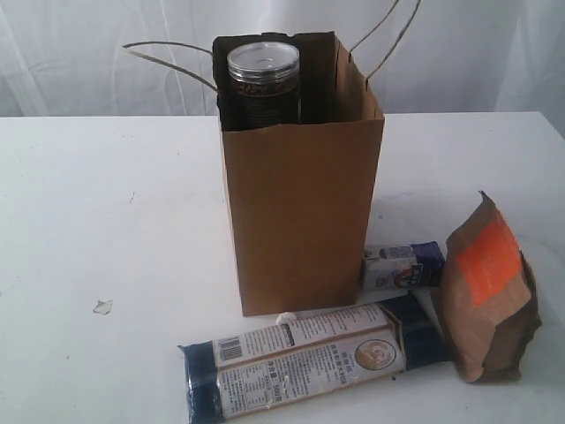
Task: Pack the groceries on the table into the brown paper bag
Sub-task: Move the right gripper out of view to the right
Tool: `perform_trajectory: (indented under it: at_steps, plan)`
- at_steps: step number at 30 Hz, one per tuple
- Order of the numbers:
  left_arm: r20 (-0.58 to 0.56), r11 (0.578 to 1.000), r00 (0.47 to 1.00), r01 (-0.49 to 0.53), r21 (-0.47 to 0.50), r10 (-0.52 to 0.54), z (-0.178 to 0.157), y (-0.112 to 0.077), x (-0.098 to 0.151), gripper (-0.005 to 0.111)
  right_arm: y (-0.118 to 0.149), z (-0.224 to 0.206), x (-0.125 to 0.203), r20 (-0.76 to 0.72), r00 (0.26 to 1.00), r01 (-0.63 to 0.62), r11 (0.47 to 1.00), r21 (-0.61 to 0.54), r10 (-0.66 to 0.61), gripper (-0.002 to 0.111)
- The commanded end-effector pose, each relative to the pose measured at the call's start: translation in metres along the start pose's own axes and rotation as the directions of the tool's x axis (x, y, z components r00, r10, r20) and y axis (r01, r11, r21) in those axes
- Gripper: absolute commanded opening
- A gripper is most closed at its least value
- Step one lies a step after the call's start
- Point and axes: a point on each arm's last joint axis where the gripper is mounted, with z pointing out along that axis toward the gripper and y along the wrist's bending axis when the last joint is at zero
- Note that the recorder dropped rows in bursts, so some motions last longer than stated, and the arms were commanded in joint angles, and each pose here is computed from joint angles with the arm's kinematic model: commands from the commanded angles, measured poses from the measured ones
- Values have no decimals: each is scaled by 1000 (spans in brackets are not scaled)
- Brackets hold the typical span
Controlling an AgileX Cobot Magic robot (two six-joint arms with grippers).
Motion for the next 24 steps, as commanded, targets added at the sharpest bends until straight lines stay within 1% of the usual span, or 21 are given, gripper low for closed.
perform_trajectory:
  at_steps: [1, 5, 9, 13, 20, 24]
  plan:
    - [-3, 1000, 1000, 7, 1, -7, 0, 0, 1, 0, -6, -28, 4, 36, 999, 1, 999, 45, -2, 81]
    - [-3, 1000, 1000, 7, 1, -7, 0, 0, 1, 0, -12, -55, 7, 72, 997, -3, 995, 99, -5, 81]
    - [-3, 1000, 1000, 7, 1, -7, 0, 0, 1, 0, -16, -87, 11, 89, 996, -28, 993, 118, 18, 81]
    - [-3, 1000, 1000, 7, 1, -7, 0, 0, 1, 0, -21, -110, 17, 86, 996, -48, 987, 153, 35, 81]
    - [-3, 1000, 1000, 7, 1, -7, 0, 0, 1, 0, -32, -145, 35, 17, 998, -68, 963, 259, 66, 81]
    - [-3, 1000, 1000, 7, 1, -7, 0, 0, 1, 0, -34, -163, 48, -44, 993, -89, 957, 278, 105, 81]
